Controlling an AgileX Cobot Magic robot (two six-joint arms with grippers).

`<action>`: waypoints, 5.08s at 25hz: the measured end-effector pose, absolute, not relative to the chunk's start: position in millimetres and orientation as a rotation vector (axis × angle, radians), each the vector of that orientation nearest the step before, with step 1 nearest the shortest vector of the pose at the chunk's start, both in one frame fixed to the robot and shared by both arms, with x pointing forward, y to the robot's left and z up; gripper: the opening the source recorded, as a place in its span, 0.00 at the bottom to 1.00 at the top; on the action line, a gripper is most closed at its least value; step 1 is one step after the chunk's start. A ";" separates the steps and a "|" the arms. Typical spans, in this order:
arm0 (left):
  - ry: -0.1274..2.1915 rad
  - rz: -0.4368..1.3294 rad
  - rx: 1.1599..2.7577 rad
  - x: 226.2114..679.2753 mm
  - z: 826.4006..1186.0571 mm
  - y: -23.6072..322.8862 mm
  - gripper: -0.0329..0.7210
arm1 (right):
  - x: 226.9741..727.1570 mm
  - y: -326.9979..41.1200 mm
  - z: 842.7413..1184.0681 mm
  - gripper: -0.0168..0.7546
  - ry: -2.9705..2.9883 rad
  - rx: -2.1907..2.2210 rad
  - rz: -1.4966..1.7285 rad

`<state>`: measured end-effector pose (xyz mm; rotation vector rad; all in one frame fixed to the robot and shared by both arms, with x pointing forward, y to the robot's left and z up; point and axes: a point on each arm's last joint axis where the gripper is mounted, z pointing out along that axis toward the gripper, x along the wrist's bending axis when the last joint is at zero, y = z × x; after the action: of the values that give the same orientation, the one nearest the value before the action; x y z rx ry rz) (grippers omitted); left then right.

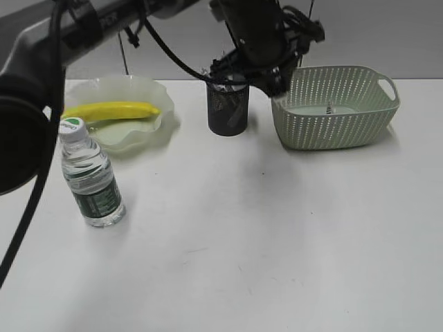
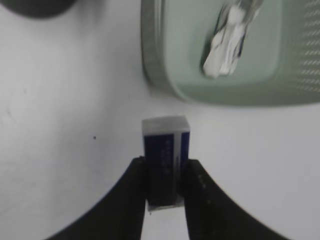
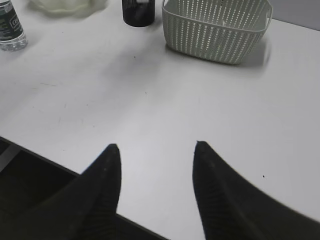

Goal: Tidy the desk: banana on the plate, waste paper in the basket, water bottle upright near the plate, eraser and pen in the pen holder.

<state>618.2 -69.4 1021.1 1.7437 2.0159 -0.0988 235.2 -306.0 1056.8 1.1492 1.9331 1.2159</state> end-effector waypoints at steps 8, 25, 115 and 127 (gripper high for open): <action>2.020 0.074 1.616 657.9 1046.5 -22.8 0.28 | 235.2 -306.0 1056.8 0.52 1.933 1.150 1.216; 1.833 0.231 1.600 708.4 1006.0 -7.0 0.28 | 235.2 -306.0 1056.8 0.52 1.933 1.150 1.216; 1.214 0.559 1.811 231.7 1073.2 322.3 0.38 | 235.2 -306.0 1056.8 0.52 1.933 1.150 1.216; 1.023 0.544 1.846 241.0 1063.2 303.9 0.38 | 234.4 -305.6 1056.8 0.52 1.937 1.149 1.229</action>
<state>241.0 303.9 1063.2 1.8463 1.0231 0.5443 234.4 -305.6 1056.8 1.1495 1.9367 1.2286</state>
